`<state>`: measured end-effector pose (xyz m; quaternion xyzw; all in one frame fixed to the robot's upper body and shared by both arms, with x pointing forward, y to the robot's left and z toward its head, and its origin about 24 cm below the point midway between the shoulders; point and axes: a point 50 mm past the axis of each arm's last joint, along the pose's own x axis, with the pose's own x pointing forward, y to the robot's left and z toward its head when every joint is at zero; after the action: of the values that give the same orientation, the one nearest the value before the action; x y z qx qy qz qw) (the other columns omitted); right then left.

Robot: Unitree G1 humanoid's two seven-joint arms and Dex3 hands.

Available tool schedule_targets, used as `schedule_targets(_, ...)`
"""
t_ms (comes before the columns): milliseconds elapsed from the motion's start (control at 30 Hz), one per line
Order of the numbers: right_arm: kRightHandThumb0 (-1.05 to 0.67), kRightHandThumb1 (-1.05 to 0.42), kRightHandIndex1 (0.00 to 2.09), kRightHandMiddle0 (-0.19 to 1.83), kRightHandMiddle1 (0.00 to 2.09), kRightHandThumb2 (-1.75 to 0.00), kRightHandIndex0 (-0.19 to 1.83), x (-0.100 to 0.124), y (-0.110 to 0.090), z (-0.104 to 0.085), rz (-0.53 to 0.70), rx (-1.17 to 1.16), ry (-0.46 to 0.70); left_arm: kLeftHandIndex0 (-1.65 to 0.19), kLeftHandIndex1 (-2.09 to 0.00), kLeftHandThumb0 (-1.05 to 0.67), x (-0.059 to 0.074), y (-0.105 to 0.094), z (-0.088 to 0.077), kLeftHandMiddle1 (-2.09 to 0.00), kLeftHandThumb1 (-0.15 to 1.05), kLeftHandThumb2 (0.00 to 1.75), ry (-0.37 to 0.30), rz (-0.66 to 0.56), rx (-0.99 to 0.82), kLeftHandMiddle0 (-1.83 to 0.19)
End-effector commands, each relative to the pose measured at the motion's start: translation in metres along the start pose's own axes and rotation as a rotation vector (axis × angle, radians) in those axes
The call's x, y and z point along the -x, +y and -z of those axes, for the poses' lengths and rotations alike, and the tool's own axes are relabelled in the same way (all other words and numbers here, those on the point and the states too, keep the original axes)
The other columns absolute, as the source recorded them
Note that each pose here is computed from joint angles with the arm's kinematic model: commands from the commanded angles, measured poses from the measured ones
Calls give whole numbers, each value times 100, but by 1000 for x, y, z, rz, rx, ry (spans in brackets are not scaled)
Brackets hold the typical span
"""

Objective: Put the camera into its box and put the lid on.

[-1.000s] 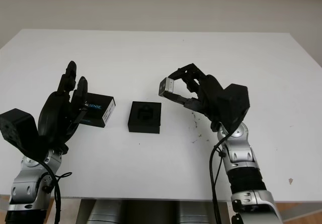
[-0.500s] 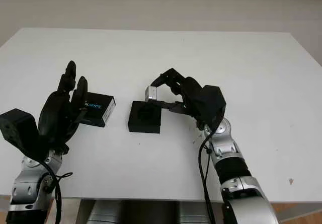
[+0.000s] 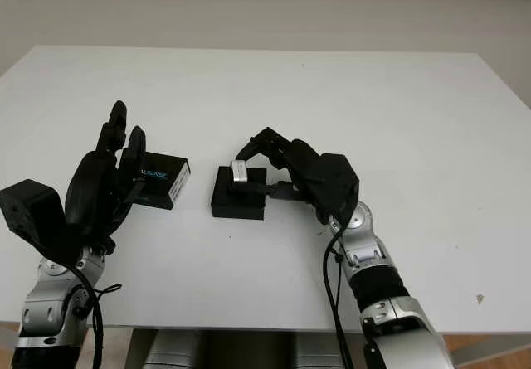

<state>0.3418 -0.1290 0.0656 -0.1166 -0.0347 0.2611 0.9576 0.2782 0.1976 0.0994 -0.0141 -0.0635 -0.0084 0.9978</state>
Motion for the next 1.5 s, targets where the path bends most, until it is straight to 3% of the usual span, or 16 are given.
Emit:
schedule_targets(0,-41,-93,5,36,170,-5,19,0,2,-2,8,-33,-16,19,-5,-69,0,0,-2,-5,105,50,-11,-3,2,15)
schedule_targets(700,-43,-97,4,23,179,-6,15,3,25,12,210,-153,25,19,-5,-67,0,1,-2,-5,105,50,-15,-3,-8,15)
schedule_targets(1467,-43,-95,5,27,178,-5,16,7,30,14,170,-43,62,19,-5,-66,3,3,-1,-5,105,50,-15,-7,-2,15)
